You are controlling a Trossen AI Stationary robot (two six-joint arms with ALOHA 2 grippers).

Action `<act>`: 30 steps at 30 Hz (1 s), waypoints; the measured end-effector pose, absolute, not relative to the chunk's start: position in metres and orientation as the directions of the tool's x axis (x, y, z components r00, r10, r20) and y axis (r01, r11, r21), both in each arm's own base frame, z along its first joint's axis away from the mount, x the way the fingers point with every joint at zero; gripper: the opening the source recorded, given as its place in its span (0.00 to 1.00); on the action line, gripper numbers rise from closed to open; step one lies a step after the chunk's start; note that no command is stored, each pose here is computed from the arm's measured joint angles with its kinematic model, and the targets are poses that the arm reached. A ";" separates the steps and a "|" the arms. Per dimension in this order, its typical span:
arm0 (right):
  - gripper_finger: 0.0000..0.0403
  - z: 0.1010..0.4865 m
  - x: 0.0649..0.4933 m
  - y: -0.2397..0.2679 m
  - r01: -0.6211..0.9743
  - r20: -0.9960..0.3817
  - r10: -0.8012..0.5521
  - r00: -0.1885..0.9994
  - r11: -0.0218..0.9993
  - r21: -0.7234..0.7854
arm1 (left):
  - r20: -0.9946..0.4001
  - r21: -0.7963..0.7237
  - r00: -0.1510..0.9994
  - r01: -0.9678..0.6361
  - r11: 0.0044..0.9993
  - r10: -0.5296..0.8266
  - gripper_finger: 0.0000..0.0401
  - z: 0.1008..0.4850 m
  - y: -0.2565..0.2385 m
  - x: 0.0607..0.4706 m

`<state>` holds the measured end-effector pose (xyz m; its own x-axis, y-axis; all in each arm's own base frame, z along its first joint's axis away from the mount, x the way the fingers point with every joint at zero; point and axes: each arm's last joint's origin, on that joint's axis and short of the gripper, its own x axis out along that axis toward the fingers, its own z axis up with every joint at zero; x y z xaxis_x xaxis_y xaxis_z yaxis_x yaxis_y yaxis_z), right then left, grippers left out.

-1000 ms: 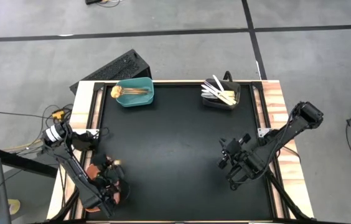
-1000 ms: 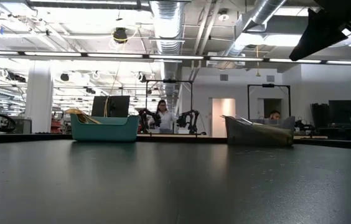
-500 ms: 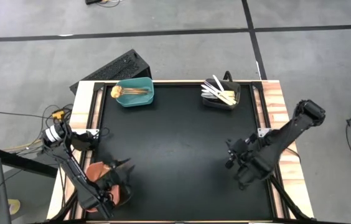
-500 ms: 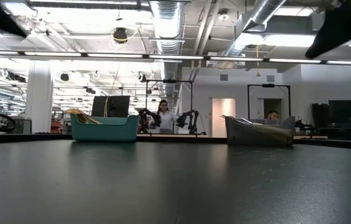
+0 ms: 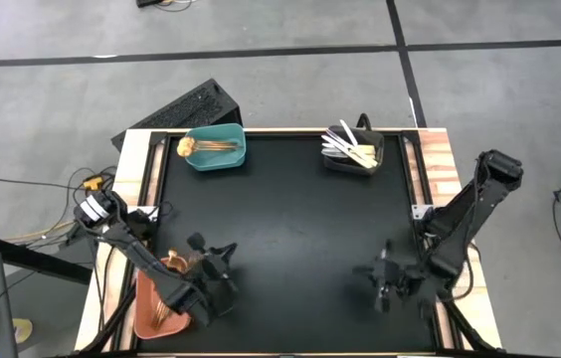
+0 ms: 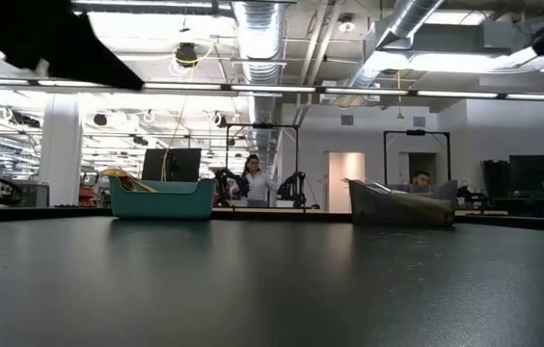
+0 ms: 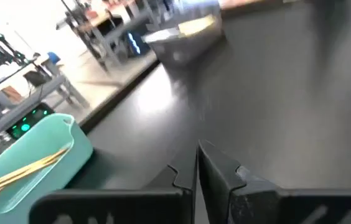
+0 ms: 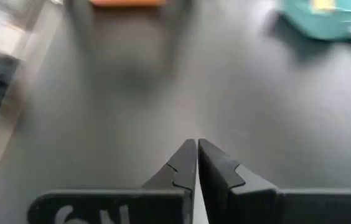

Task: Sort silverware by color (type)
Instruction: Return to Home Position

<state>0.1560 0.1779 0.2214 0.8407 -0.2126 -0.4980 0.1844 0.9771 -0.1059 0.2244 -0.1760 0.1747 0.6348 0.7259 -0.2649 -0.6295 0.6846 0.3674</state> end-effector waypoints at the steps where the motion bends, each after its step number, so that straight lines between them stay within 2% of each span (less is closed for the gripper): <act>1: 0.10 0.216 0.160 0.178 0.147 -0.483 -0.156 0.861 0.987 -0.058 | -0.294 0.396 0.620 -0.613 0.684 0.727 0.01 0.173 -0.174 0.230; 4: 0.06 0.201 0.176 0.172 -0.019 -0.404 0.044 0.914 0.998 0.066 | -0.401 0.465 0.589 -0.529 0.710 0.702 0.01 0.170 -0.166 0.252; 6: 0.05 0.196 0.185 0.164 -0.168 -0.329 0.196 0.924 0.980 0.110 | -0.476 0.489 0.588 -0.441 0.752 0.654 0.00 0.169 -0.162 0.268; 8: 0.05 0.193 0.192 0.154 -0.268 -0.283 0.290 0.914 0.957 0.115 | -0.532 0.485 0.603 -0.359 0.798 0.594 0.00 0.170 -0.157 0.283; 11: 0.07 0.194 0.195 0.137 -0.251 -0.294 0.268 0.918 0.963 0.093 | -0.540 0.475 0.638 -0.307 0.825 0.549 0.00 0.173 -0.149 0.300; 14: 0.08 0.198 0.191 0.126 -0.199 -0.332 0.221 0.917 0.975 0.100 | -0.513 0.445 0.652 -0.354 0.823 0.558 0.00 0.173 -0.133 0.301; 17: 0.06 0.205 0.178 0.124 -0.196 -0.347 0.225 0.911 0.974 0.115 | -0.503 0.322 0.703 -0.386 0.864 0.502 0.00 0.168 -0.113 0.287; 20: 0.05 0.216 0.165 0.125 -0.177 -0.309 0.184 0.933 0.983 0.052 | -0.426 0.163 0.820 -0.347 0.924 0.383 0.00 0.169 -0.098 0.264; 22: 0.05 0.222 0.158 0.124 -0.143 -0.277 0.138 0.951 0.990 0.000 | -0.330 0.072 0.893 -0.298 0.952 0.305 0.00 0.176 -0.088 0.245; 26: 0.11 0.231 0.155 0.116 -0.082 -0.198 0.074 0.977 0.996 -0.033 | -0.167 -0.007 0.951 -0.265 0.964 0.260 0.00 0.186 -0.065 0.206; 28: 0.12 0.227 0.156 0.108 -0.088 -0.112 0.086 0.990 0.996 -0.014 | -0.113 -0.034 0.958 -0.270 0.962 0.265 0.00 0.190 -0.056 0.190; 30: 0.13 0.222 0.158 0.099 -0.164 0.021 0.164 0.986 0.986 0.015 | -0.067 -0.052 0.953 -0.298 0.953 0.294 0.00 0.192 -0.048 0.175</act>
<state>0.1581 0.0986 0.2215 0.9862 0.1642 0.0208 -0.1645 0.9863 0.0154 0.1753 -0.0478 0.1924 0.9533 0.2944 -0.0670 -0.2980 0.9532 -0.0516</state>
